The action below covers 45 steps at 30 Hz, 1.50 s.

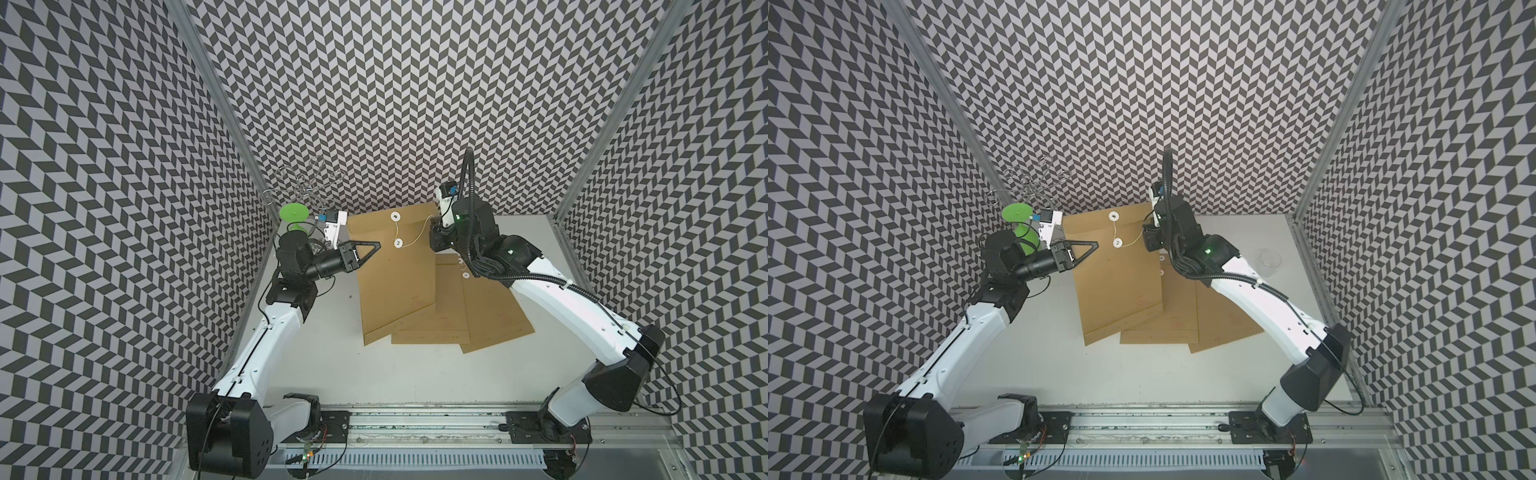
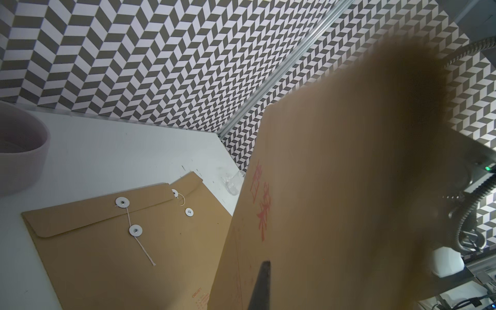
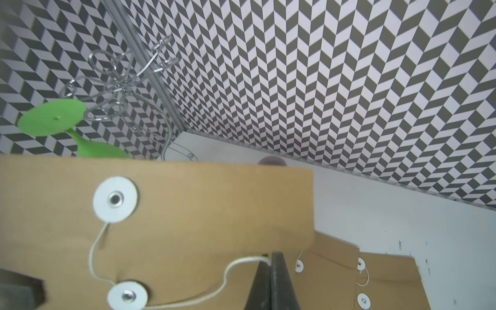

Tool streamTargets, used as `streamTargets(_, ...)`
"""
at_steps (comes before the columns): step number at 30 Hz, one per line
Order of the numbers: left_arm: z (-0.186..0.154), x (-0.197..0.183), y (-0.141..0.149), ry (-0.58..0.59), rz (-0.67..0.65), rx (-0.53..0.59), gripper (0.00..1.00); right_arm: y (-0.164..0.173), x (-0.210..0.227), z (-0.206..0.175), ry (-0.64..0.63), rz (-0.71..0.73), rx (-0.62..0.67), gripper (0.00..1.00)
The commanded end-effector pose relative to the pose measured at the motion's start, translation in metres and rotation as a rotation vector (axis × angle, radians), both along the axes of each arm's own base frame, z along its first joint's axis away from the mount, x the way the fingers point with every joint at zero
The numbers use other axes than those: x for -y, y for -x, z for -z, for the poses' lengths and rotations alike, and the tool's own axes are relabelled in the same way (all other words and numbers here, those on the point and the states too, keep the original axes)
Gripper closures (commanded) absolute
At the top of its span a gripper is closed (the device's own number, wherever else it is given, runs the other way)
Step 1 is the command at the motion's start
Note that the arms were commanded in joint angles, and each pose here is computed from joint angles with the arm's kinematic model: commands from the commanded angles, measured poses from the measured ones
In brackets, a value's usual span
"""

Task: Close the mouth of the file bag
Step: Close the file bag.

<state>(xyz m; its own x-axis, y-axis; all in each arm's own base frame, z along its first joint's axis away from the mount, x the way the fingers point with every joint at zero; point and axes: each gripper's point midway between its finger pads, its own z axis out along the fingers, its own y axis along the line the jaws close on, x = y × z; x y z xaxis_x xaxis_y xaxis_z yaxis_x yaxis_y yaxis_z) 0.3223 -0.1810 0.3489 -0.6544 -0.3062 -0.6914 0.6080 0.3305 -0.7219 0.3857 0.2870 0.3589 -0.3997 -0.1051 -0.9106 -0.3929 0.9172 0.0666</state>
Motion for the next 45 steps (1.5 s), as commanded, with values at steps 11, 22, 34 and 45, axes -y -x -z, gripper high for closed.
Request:
streamTargets(11, -0.014, -0.001, 0.003, 0.011, 0.007, 0.023, 1.0, -0.006, 0.009, -0.022, 0.02, 0.034, 0.057, 1.0)
streamTargets(22, 0.004, 0.013, 0.015, 0.016, 0.039, -0.015, 1.0, -0.017, -0.012, -0.03, -0.005, -0.003, 0.06, 1.0)
streamTargets(34, 0.019, 0.03, 0.024, 0.019, 0.072, -0.045, 1.0, -0.02, -0.04, -0.031, -0.024, -0.059, 0.056, 1.0)
streamTargets(45, 0.023, 0.038, 0.024, 0.022, 0.08, -0.055, 1.0, -0.006, -0.071, -0.034, -0.036, -0.131, 0.051, 1.0)
